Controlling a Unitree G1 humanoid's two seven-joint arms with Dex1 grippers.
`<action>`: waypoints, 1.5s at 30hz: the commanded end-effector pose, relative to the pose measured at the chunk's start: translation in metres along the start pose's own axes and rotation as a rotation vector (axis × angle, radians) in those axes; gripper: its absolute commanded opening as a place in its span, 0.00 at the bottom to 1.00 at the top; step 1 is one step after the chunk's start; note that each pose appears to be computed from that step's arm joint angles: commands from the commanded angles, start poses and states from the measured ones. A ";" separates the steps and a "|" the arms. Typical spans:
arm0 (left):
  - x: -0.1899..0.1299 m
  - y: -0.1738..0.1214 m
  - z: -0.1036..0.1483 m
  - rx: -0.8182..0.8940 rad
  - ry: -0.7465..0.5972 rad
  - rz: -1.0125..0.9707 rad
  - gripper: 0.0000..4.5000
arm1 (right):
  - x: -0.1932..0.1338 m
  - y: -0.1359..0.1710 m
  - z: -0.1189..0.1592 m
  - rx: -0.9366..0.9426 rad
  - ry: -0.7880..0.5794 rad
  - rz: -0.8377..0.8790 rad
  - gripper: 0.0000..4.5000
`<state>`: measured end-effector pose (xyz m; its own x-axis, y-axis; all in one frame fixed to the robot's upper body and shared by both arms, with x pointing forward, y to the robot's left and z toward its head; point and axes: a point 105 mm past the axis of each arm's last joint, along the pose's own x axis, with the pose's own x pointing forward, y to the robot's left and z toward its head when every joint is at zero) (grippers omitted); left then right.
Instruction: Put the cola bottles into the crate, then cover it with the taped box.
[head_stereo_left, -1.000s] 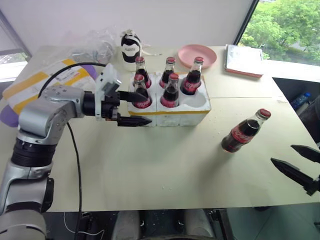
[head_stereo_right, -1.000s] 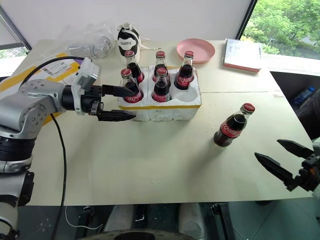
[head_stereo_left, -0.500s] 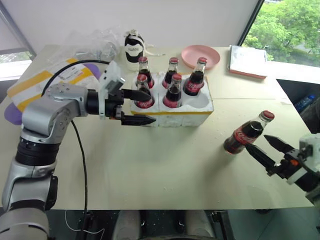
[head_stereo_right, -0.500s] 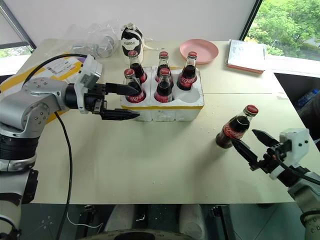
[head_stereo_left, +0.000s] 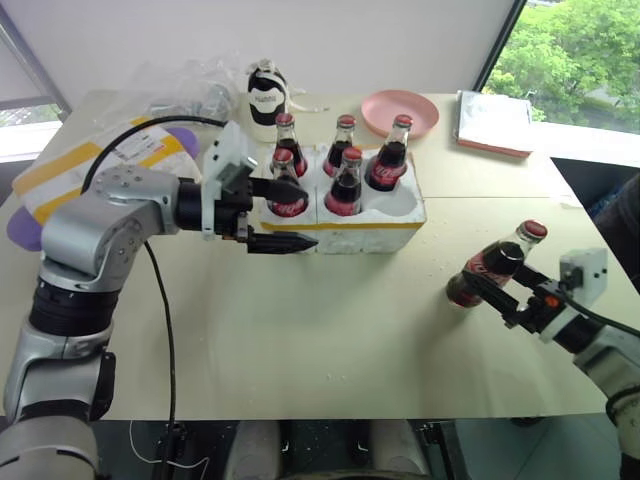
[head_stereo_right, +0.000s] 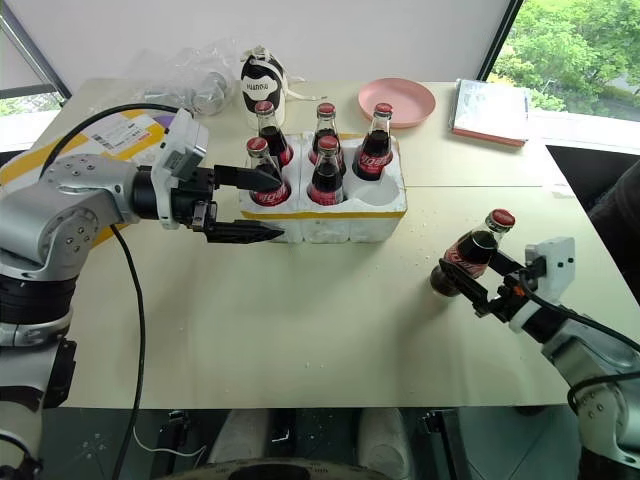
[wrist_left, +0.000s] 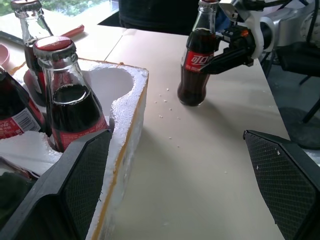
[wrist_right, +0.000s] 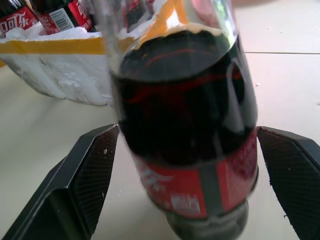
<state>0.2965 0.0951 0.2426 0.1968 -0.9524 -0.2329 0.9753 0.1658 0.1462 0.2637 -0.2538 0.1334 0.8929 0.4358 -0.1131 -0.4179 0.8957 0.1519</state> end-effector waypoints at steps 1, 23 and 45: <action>0.000 -0.004 0.008 0.036 -0.012 -0.004 1.00 | 0.003 -0.004 0.011 -0.009 -0.053 -0.004 0.81; -0.009 0.005 0.004 0.035 -0.030 0.083 1.00 | 0.065 0.044 0.163 -0.229 -0.335 0.234 0.62; -0.030 0.009 0.003 0.032 -0.031 0.217 1.00 | 0.115 0.091 0.119 -0.285 -0.167 0.452 0.62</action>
<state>0.3045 0.1234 0.2411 0.3923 -0.8983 -0.1978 0.9156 0.3605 0.1782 0.3534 -0.1434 0.2401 0.6600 0.7504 0.0359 -0.7471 0.6606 -0.0737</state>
